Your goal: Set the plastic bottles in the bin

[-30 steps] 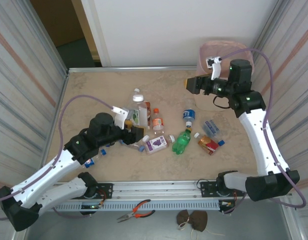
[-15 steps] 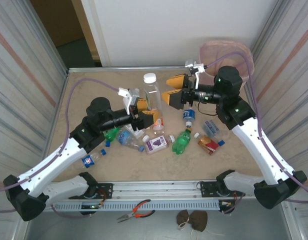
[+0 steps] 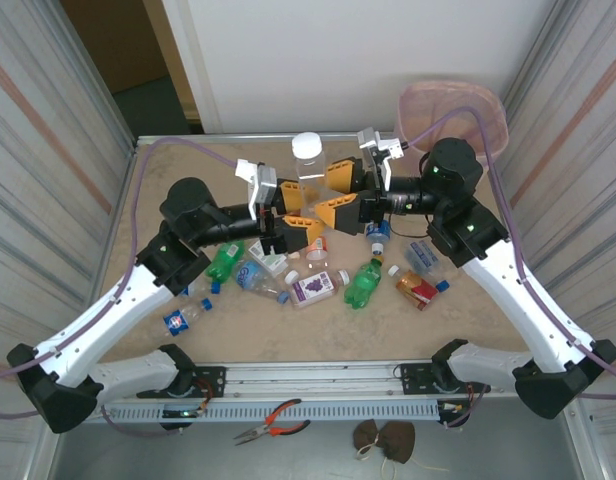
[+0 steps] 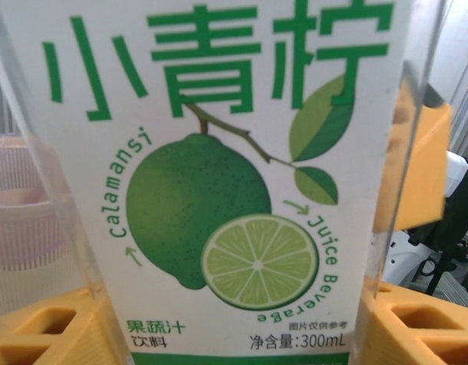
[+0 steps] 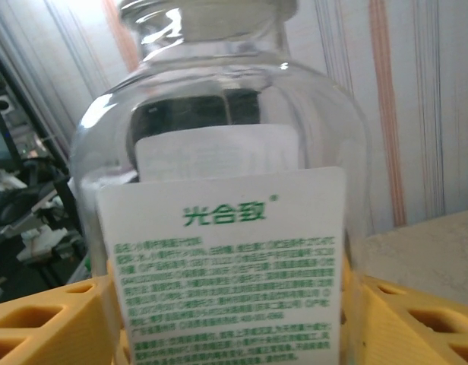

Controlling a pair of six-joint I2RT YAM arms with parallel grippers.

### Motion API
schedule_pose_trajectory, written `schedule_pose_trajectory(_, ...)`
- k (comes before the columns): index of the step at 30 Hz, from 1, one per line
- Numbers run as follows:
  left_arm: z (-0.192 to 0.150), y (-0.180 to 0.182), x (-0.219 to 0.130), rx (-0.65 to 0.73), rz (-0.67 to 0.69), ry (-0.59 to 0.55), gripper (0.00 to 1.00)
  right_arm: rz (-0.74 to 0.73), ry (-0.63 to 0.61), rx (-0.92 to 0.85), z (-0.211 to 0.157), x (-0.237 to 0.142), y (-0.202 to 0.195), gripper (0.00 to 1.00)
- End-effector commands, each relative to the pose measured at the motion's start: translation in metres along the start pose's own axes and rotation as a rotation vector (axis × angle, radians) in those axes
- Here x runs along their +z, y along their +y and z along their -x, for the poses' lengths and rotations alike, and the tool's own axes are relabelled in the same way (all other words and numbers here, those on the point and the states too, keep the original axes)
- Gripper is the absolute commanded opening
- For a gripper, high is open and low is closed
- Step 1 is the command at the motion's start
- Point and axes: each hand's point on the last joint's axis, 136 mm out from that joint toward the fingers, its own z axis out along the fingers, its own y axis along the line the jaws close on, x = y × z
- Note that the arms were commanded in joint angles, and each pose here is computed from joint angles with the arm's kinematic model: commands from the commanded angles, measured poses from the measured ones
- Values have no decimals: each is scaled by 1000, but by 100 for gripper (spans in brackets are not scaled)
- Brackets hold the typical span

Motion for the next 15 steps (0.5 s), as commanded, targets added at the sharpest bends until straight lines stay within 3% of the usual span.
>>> schedule_pose_trajectory(1,15,-6,0,56,-27,-34,50,14,-26,-62,14,-7,19,70)
schedule_pose_trajectory(10,14,-5,-1,50,-18,-31,51,20,-26,-59,13,-6,21,59)
schedule_pose_trajectory(15,15,-2,-6,52,24,-34,64,13,-31,-60,14,-6,21,57)
